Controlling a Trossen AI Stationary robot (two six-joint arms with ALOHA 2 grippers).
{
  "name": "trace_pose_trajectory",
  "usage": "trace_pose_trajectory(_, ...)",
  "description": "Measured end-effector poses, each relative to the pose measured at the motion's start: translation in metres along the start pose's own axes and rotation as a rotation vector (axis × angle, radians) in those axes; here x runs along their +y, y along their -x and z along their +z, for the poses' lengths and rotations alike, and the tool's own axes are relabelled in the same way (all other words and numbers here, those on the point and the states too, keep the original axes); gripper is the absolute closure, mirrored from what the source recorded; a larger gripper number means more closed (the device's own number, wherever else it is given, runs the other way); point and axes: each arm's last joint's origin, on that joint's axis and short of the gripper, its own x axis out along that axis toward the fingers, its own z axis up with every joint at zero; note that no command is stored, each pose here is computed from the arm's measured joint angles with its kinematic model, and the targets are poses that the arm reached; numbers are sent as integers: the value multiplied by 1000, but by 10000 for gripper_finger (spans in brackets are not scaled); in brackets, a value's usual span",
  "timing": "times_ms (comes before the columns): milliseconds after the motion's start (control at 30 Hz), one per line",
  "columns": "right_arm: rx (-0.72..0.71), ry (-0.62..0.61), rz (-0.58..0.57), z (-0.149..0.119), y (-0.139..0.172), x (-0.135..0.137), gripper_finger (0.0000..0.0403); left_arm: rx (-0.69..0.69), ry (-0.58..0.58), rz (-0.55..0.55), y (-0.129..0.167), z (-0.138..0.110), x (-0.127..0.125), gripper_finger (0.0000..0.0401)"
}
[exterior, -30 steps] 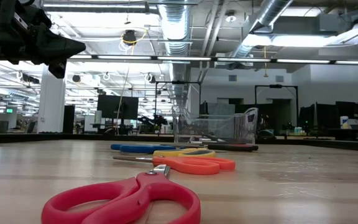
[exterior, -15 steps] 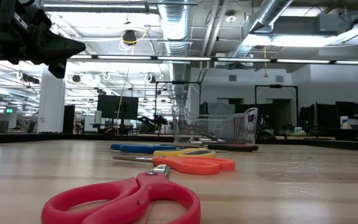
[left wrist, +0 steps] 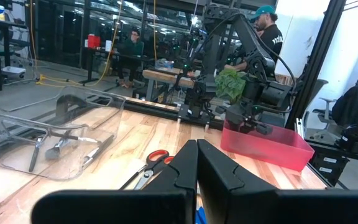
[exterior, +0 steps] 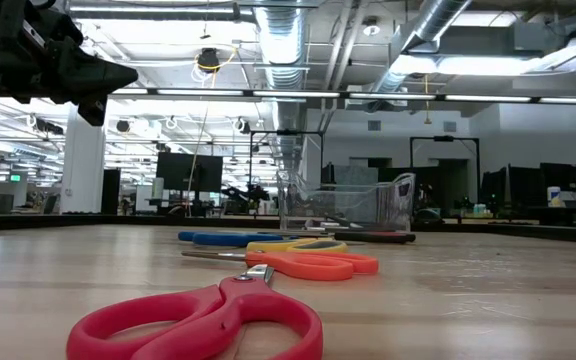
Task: Pick & Place Paint Supplies
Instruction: Put the green scissor into the red bin, then put the black scissor into the red bin
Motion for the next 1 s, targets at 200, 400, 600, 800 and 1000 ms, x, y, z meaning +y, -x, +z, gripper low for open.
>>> trace_pose_trajectory(200, 2, -3, 18, 0, 0, 2, 316, 0, 0, 0, 0, 0, 0, 401)
trace_pose_trajectory(400, 2, 5, 33, 1, 5, 6, 292, 0, 0, 0, 0, 0, 0, 401)
trace_pose_trajectory(600, 3, 6, 17, 1, 8, 6, 267, 0, 0, 0, 0, 0, 0, 401)
trace_pose_trajectory(800, 3, 33, 13, 2, 20, 12, 251, 0, 0, 0, 0, 0, 0, 401)
trace_pose_trajectory(1000, 4, 77, 5, 4, 43, 20, 249, 0, 0, 0, 0, 0, 0, 401)
